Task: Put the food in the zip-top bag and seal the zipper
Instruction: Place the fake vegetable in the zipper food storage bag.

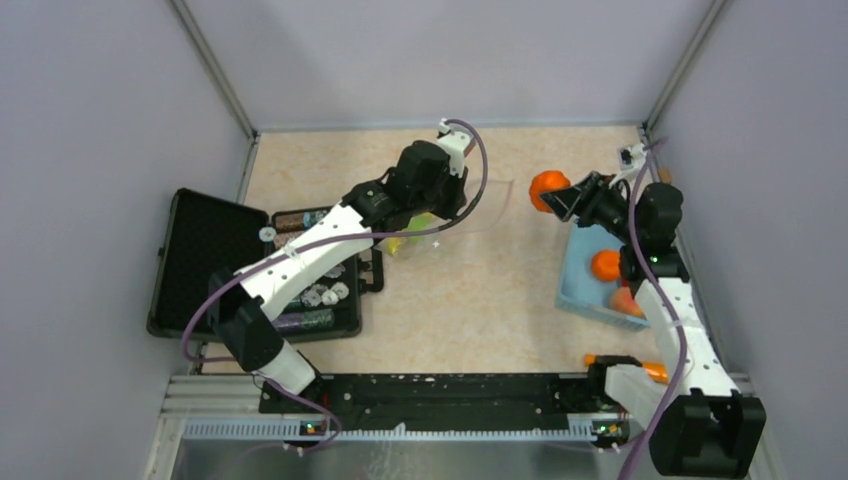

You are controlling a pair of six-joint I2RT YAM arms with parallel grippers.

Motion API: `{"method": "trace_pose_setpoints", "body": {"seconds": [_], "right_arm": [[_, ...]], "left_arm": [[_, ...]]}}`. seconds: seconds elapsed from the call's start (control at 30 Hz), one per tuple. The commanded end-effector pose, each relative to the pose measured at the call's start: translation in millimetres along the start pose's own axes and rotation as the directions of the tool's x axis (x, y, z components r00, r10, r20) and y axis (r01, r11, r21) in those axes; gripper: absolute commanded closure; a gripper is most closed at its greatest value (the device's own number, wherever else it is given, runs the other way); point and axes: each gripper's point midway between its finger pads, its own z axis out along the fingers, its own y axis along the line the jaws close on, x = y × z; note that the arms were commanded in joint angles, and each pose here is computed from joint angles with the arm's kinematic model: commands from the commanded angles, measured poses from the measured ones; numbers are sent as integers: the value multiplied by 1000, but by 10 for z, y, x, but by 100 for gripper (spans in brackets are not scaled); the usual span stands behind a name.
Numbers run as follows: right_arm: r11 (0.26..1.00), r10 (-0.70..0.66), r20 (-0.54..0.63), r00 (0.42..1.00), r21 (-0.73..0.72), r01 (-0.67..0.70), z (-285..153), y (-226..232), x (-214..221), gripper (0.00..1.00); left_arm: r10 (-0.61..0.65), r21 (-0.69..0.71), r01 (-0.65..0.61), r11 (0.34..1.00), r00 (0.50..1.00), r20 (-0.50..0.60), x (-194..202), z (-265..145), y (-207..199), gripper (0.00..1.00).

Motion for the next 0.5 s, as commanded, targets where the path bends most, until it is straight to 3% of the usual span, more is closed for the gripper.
{"method": "trace_pose_setpoints", "body": {"seconds": [0.0, 0.37, 0.47], "right_arm": [[915, -158, -3, 987, -377, 145, -106, 893, -45, 51], [865, -245, -73, 967, -466, 184, -2, 1229, 247, 50], [914, -261, -141, 955, -353, 198, 201, 1074, 371, 49]], "left_arm": [[-12, -3, 12, 1000, 999, 52, -189, -31, -27, 100], [-24, 21, 23, 1000, 998, 56, -225, -34, -80, 100], [-30, 37, 28, 999, 998, 55, -236, -26, -117, 100]]}}
